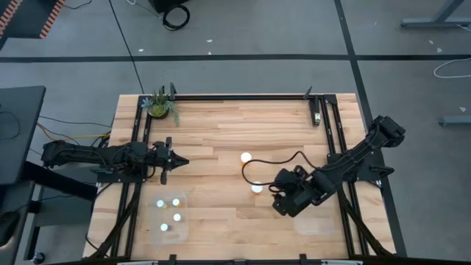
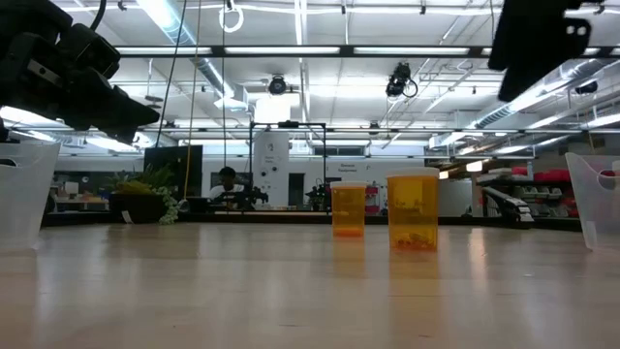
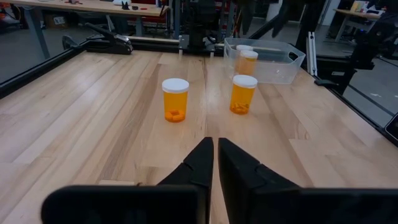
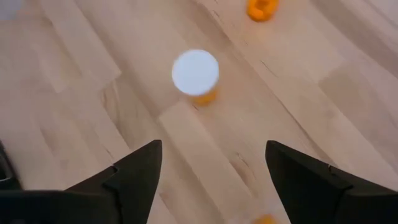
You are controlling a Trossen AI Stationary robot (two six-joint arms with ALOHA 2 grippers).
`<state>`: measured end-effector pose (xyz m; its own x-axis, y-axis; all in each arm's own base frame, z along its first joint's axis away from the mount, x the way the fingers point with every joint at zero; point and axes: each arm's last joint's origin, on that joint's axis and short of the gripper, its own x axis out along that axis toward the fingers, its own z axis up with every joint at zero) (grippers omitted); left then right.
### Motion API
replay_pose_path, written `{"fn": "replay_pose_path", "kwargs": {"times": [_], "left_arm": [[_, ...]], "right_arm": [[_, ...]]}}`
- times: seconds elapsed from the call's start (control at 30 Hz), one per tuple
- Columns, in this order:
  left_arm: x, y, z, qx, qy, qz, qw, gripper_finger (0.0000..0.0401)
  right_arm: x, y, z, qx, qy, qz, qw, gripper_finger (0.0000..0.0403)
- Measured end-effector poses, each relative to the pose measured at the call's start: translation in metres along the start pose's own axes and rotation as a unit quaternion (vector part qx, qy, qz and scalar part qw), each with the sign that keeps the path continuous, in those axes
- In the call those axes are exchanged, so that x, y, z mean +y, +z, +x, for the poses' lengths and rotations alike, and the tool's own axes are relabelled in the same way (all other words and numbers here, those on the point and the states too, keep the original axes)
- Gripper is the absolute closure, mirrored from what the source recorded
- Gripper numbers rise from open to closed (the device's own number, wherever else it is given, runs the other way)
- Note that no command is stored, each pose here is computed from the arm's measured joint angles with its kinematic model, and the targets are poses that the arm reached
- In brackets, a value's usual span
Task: Pick and place medicine bottles into bin by pill shape (circle, oval)
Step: Put the big orange pill bottle into the right transparent bin
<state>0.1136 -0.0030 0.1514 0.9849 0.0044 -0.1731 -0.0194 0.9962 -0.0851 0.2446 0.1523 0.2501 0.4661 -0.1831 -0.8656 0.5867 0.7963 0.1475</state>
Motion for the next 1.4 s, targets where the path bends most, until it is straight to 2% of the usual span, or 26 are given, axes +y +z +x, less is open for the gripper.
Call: {"fn": "replay_pose_path", "kwargs": {"times": [0.37, 0.8, 1.2, 1.4], "left_arm": [[0.0, 0.0, 0.0, 0.0, 0.0, 0.0, 1.0, 0.0374], [0.0, 0.0, 0.0, 0.0, 0.0, 0.0, 1.0, 0.0367], [0.0, 0.0, 0.0, 0.0, 0.0, 0.0, 1.0, 0.0374], [0.0, 0.0, 0.0, 0.0, 0.0, 0.0, 1.0, 0.0366]], "right_arm": [[0.02, 0.023, 0.048, -0.013, 0.022, -0.067, 0.997, 0.0116], [0.068, 0.064, 0.073, -0.014, -0.002, -0.173, 0.985, 0.0116], [0.051, 0.089, 0.091, 0.001, -0.038, -0.182, 0.983, 0.0116], [0.048, 0.087, 0.112, 0.039, -0.045, -0.187, 0.98, 0.0116]]}}
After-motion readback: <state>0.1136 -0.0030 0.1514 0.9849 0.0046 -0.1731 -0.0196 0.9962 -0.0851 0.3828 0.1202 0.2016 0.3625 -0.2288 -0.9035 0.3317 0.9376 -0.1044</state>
